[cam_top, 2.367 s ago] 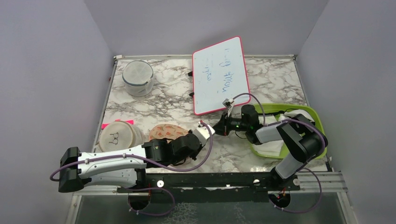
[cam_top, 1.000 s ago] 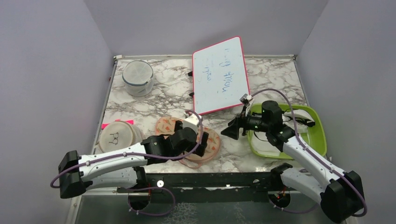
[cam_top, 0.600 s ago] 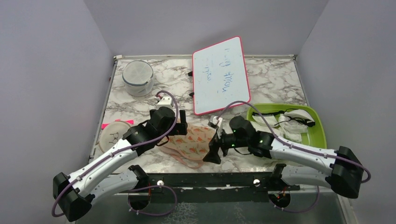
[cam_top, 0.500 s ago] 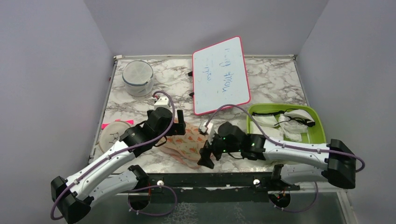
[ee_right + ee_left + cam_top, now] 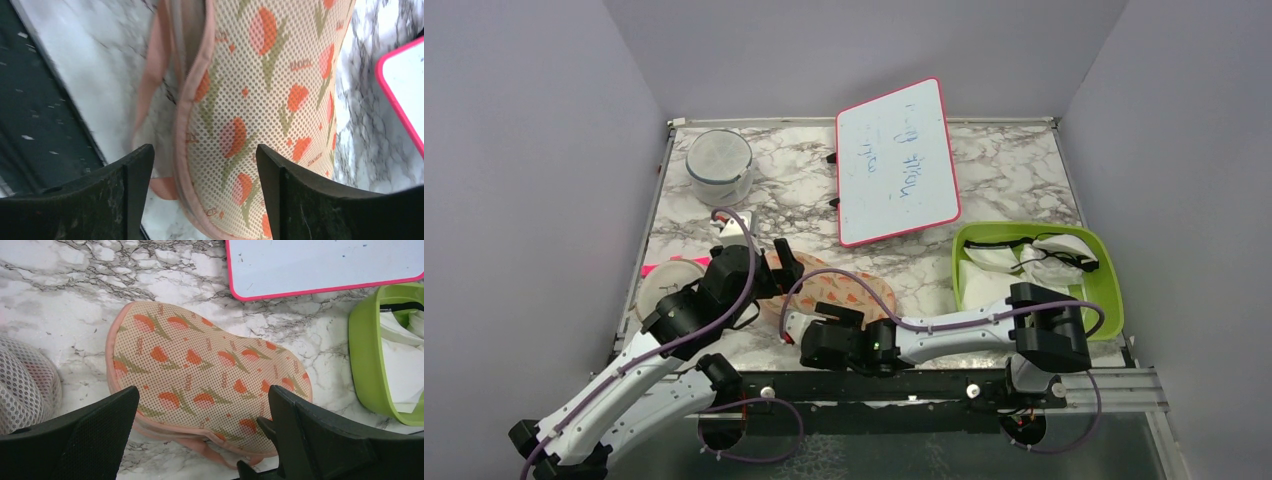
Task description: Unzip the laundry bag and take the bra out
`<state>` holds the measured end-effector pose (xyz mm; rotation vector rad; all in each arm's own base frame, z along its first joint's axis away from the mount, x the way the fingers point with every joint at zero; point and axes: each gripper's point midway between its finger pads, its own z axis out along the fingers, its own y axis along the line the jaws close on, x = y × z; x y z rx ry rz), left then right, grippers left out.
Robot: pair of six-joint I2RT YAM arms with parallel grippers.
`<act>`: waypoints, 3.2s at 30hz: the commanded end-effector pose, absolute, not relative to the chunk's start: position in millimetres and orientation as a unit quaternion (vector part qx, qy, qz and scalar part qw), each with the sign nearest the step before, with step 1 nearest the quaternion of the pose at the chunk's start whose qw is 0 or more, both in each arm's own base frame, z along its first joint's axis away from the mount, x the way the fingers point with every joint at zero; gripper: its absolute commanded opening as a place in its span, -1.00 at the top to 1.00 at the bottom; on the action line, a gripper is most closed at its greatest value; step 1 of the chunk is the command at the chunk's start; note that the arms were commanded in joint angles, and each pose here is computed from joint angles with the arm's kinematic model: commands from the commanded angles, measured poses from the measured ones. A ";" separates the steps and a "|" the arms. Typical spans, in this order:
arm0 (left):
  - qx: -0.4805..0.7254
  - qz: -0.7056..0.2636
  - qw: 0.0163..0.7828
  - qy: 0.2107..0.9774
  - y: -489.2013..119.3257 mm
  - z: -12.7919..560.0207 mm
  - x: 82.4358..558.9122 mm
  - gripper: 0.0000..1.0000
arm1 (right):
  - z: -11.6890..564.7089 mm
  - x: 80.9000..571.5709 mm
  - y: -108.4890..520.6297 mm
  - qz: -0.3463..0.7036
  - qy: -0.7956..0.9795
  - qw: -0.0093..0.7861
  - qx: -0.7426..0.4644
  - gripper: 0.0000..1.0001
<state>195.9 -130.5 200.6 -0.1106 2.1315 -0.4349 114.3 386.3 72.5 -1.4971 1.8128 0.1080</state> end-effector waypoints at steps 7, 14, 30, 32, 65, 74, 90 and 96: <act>-0.055 -0.164 0.458 0.872 -123.4 197.1 193.4 -0.96 | 72.8 130.2 373.2 -0.014 0.711 0.403 -0.576 0.10; -0.052 -0.162 0.455 0.874 -125.4 197.4 194.8 -0.96 | 81.6 110.1 382.0 0.060 0.720 0.385 -0.574 0.73; -0.044 -0.164 0.456 0.873 -129.3 201.4 197.3 -0.97 | 111.0 100.5 390.2 0.178 0.756 0.396 -0.489 0.55; -0.043 -0.165 0.457 0.873 -129.3 202.2 197.1 -0.97 | 100.5 98.7 388.2 0.169 0.760 0.382 -0.498 0.53; 0.001 -0.182 0.452 0.873 -137.8 207.2 191.2 -0.97 | 110.1 269.7 235.0 0.186 0.895 0.376 -0.152 0.32; 0.048 -0.142 0.476 0.867 -133.8 211.0 202.4 -0.97 | 162.2 244.4 228.6 0.216 0.861 0.402 -0.225 -0.68; 0.107 -0.112 0.551 0.820 -136.8 223.7 227.5 -0.98 | 138.2 149.5 298.2 0.499 0.812 0.185 -0.240 -0.61; 0.118 -0.124 0.549 0.818 -142.9 223.6 226.6 -0.98 | 97.8 164.4 301.9 0.469 0.847 0.160 -0.191 -0.64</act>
